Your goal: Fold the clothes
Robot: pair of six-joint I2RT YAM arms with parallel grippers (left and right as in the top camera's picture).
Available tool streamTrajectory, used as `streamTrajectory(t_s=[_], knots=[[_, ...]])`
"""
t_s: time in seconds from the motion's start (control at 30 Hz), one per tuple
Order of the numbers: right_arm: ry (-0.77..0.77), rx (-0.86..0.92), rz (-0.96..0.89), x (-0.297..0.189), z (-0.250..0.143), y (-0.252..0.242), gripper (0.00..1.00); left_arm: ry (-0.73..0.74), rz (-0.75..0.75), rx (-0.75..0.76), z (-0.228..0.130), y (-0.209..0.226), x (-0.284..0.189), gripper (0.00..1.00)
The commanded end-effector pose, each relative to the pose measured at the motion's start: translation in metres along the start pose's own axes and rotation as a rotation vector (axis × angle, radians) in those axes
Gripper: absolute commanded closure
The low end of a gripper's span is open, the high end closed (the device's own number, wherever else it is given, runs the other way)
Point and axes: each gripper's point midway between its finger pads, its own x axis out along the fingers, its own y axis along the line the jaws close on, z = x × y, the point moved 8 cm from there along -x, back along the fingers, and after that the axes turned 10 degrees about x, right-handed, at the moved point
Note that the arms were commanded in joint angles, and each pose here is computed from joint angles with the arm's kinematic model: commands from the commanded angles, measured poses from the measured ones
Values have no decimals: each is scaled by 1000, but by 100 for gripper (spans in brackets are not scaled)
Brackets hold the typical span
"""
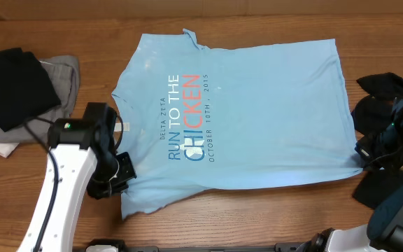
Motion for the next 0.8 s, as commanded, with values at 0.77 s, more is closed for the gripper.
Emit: streamTrajectory(t_s=[0.77], knots=[[-240, -20, 317, -15, 36, 47, 96, -332, -164, -34, 92, -30, 15, 96]])
